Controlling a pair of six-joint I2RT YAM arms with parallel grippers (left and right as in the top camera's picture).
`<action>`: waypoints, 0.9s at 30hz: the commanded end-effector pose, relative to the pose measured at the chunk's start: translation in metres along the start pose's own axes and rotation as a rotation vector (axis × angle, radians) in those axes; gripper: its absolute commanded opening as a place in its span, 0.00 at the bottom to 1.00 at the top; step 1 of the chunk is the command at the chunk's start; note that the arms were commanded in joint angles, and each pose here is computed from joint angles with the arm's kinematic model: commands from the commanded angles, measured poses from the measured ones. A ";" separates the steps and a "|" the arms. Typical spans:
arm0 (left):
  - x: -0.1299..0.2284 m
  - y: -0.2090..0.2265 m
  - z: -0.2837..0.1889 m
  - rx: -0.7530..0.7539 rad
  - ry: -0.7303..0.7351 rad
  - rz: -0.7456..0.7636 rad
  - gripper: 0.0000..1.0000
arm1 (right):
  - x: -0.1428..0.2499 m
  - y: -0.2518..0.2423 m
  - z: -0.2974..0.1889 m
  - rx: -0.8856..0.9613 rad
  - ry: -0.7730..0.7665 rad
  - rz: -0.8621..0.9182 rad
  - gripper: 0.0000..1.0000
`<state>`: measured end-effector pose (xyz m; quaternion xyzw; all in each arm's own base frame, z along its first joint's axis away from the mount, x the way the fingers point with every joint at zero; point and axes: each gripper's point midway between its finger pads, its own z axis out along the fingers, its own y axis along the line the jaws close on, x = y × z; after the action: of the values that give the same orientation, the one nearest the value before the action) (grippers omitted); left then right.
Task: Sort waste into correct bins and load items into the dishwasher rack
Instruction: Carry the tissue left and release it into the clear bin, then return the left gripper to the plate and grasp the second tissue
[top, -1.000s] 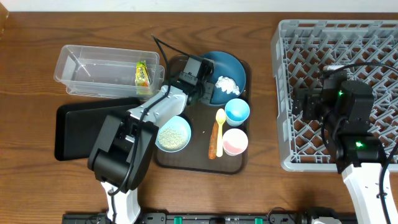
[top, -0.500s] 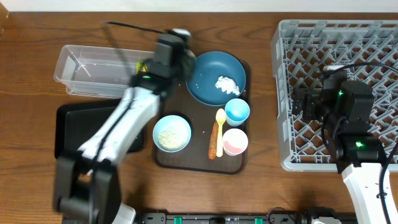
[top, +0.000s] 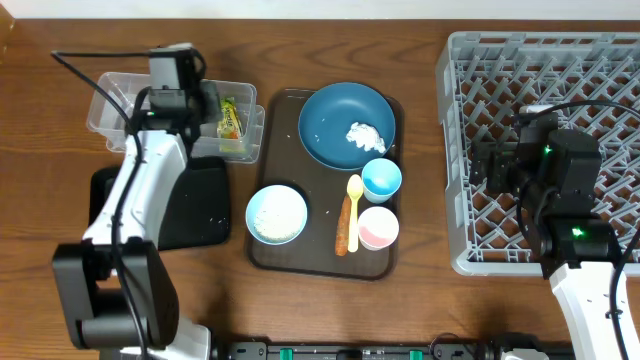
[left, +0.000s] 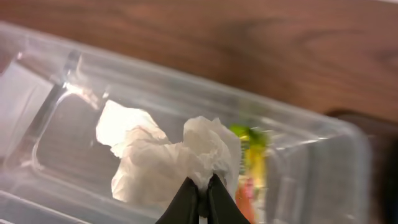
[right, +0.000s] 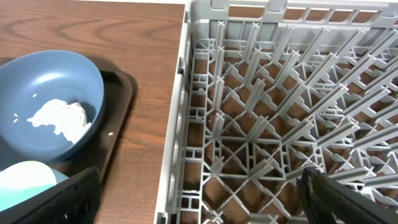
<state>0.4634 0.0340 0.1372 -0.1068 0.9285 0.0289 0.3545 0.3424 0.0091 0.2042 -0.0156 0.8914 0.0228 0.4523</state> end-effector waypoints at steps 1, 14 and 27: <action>0.002 0.007 0.008 -0.022 0.011 -0.007 0.14 | -0.009 0.005 -0.003 -0.012 -0.019 -0.018 0.99; -0.020 -0.072 -0.024 0.241 -0.094 0.060 0.48 | -0.009 0.005 -0.003 -0.012 -0.019 -0.018 0.99; 0.047 -0.242 -0.041 0.531 -0.061 0.314 0.54 | -0.007 0.005 -0.003 -0.012 -0.011 -0.018 0.99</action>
<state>0.4596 -0.1927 0.1678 0.1148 0.8905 -0.1491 0.4143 0.3416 0.0091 0.2029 -0.0155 0.8928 0.0229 0.4496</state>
